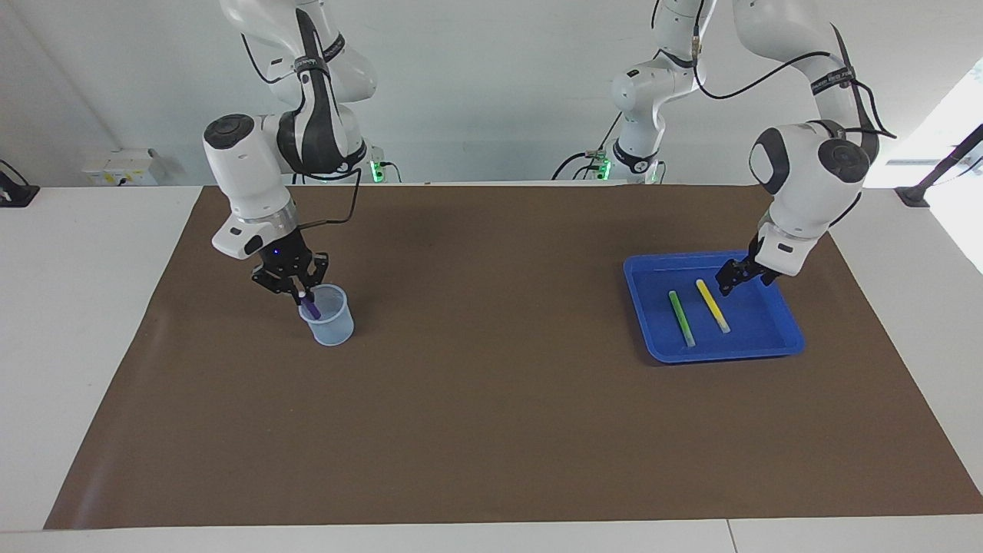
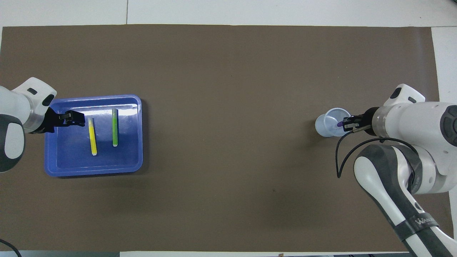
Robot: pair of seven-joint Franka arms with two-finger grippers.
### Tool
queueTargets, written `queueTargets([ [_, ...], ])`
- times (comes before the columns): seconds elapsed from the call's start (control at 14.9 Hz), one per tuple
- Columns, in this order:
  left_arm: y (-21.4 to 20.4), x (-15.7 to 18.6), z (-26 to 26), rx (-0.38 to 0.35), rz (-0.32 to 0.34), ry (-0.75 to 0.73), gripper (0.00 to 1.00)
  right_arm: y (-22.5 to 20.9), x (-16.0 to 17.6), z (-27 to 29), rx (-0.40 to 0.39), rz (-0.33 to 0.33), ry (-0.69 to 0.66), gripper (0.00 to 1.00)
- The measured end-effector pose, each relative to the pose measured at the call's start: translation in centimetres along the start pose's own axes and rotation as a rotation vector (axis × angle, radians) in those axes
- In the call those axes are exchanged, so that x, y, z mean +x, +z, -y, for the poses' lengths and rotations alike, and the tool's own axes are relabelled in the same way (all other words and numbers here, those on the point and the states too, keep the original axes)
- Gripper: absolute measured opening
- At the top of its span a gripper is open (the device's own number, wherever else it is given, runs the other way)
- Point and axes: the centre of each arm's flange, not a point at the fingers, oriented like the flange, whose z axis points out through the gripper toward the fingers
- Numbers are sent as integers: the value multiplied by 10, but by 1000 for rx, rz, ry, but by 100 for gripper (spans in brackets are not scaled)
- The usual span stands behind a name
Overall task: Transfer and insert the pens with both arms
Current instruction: 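Insert the purple pen into the white cup and open the right gripper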
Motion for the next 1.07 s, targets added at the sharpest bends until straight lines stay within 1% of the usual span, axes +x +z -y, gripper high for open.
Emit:
queueTargets([
  [0.13, 18, -1, -1, -9, -9, 4, 95, 0, 0, 0, 0, -1, 0, 65],
  [0.2, 27, -3, -2, -13, -9, 5, 91, -1, 1, 0, -1, -3, 0, 75],
  [0.27, 34, -4, -1, -16, -8, 1, 90, -3, 2, -1, -2, -7, 1, 85],
  [0.34, 40, -5, -2, -19, -4, -5, 85, -6, 5, -1, -3, -15, 1, 97],
  [0.4, 46, -5, -2, -23, -1, -11, 85, -10, 8, -2, -5, -25, 2, 100],
  [0.54, 57, -4, -4, -31, 4, -17, 82, -19, 15, -4, -9, -46, 12, 100],
  [0.6, 63, -4, -4, -34, 11, -18, 79, -24, 19, -4, -9, -51, 22, 100],
  [0.67, 68, -4, -4, -37, 16, -19, 78, -30, 22, -4, -7, -48, 35, 100],
  [0.74, 72, -3, -4, -40, 20, -20, 76, -39, 27, -5, -4, -37, 56, 100],
  [1.07, 77, -4, -4, -41, 33, -23, 71, -103, 52, -5, 12, 23, 139, 100],
])
